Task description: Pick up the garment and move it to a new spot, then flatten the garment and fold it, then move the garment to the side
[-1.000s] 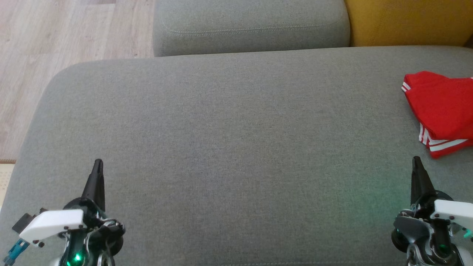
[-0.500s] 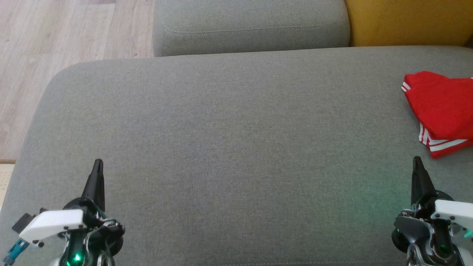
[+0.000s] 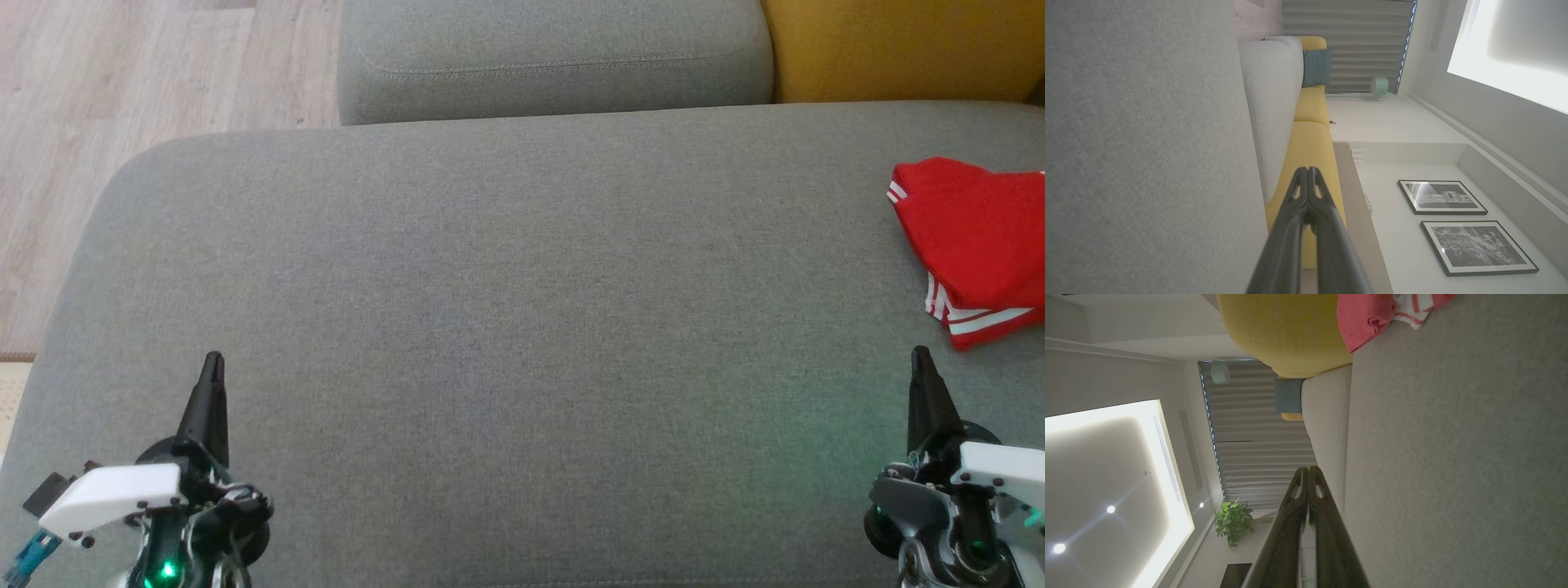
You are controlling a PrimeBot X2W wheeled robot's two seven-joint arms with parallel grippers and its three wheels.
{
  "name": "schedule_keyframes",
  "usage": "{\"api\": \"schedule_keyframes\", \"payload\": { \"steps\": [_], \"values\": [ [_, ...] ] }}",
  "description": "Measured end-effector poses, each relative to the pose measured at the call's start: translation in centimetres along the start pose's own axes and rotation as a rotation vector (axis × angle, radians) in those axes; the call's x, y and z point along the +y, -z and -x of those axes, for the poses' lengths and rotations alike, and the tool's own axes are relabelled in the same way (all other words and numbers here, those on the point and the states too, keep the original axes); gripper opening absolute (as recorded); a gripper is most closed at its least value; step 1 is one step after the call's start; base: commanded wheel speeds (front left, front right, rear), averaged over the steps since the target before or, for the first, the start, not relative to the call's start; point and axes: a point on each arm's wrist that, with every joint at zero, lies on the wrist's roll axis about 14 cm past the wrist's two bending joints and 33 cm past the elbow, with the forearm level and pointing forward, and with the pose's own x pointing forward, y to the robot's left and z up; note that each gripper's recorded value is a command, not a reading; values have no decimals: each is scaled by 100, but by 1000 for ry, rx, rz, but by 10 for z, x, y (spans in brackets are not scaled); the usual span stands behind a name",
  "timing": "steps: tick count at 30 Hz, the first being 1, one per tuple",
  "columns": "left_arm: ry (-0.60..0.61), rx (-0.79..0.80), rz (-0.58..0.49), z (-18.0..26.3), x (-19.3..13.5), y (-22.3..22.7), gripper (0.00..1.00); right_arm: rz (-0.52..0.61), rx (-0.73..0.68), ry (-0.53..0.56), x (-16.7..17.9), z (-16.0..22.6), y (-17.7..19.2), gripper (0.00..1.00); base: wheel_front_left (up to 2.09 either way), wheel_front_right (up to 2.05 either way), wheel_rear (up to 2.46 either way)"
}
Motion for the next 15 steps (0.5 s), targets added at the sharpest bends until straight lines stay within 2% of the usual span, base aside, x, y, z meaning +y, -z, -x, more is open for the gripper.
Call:
{"api": "schedule_keyframes", "payload": {
  "steps": [15],
  "values": [
    [0, -5, 1, 0, 0, -1, 0, -2, 3, 0, 0, 0, 0, 0, 0, 0, 0]
  ]
}}
